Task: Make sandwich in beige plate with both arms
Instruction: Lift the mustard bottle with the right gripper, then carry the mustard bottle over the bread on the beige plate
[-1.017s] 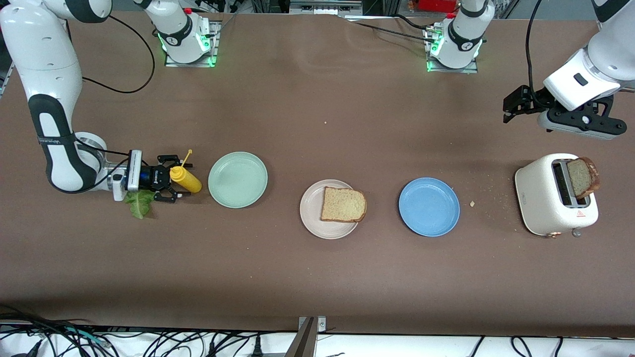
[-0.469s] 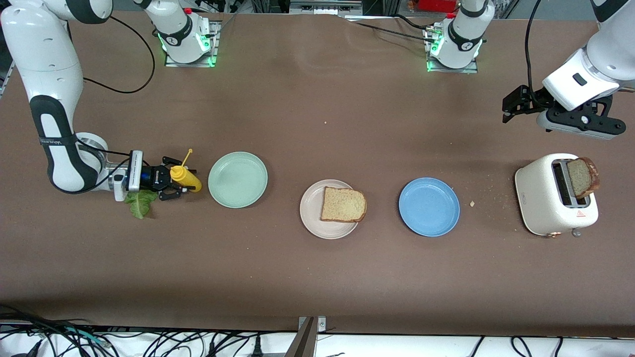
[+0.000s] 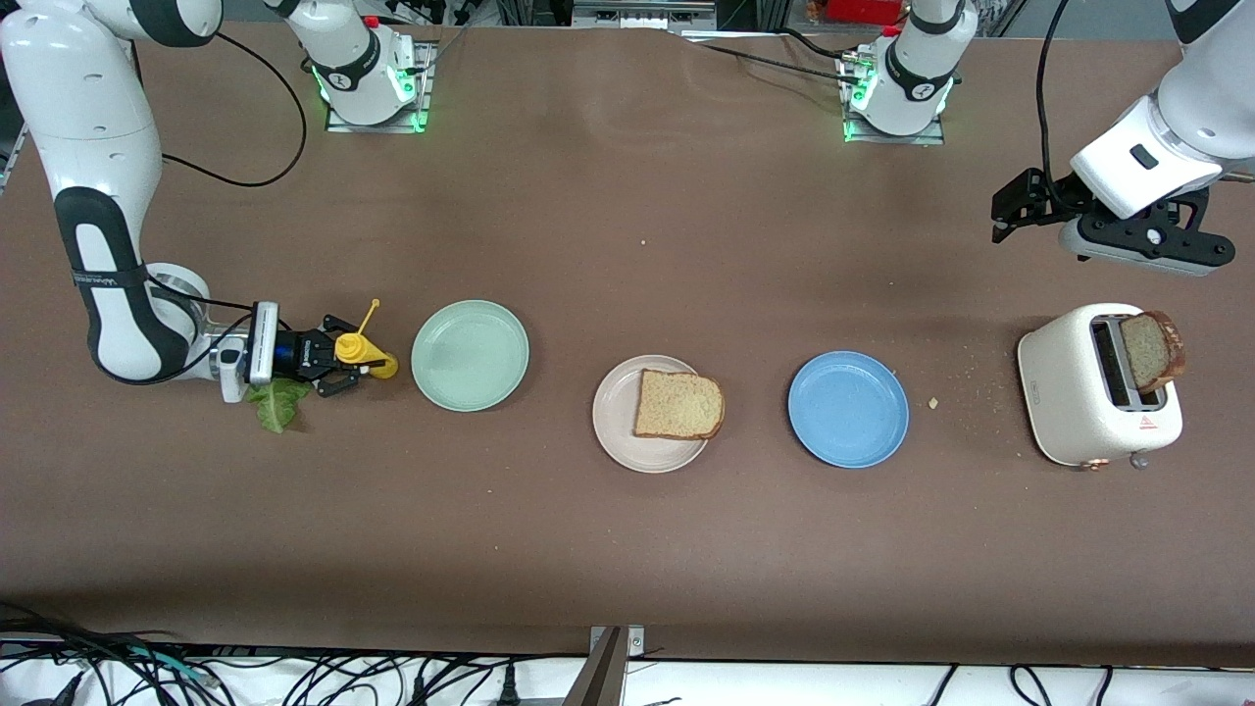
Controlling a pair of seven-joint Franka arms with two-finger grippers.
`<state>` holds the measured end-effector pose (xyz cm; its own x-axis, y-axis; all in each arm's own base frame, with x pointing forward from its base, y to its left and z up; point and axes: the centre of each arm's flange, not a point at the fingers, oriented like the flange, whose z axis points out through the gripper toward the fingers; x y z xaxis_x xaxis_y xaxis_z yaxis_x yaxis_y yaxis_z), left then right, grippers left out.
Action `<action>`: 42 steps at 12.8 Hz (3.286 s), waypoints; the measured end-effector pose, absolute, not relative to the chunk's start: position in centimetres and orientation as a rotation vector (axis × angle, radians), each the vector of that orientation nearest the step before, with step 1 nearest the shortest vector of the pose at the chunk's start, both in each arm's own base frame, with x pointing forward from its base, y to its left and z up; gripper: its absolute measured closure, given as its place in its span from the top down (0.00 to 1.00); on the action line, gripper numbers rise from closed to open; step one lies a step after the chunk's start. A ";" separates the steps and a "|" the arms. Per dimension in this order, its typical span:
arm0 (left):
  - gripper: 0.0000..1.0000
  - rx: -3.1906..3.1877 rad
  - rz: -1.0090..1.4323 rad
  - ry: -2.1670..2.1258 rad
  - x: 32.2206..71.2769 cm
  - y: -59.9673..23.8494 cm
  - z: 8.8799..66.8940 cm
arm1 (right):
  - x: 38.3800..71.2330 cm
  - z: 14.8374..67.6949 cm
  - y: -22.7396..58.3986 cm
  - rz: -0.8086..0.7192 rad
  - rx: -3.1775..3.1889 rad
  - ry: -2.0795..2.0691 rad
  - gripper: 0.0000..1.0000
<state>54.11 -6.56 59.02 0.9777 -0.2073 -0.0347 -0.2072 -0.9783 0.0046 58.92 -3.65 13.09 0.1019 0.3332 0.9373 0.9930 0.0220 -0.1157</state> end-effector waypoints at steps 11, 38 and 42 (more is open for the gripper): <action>1.00 3.123 -0.055 -0.327 54.1 -6.6 59.0 | 64.1 29.6 0.4 -0.543 -1.851 -1.318 0.11; 1.00 3.125 -0.056 -0.311 54.1 -6.2 59.0 | 53.7 32.3 43.1 0.203 -2.629 -2.301 0.07; 1.00 3.125 -0.056 -0.311 54.1 -6.2 59.0 | 53.4 28.1 45.2 0.259 -2.618 -2.474 0.07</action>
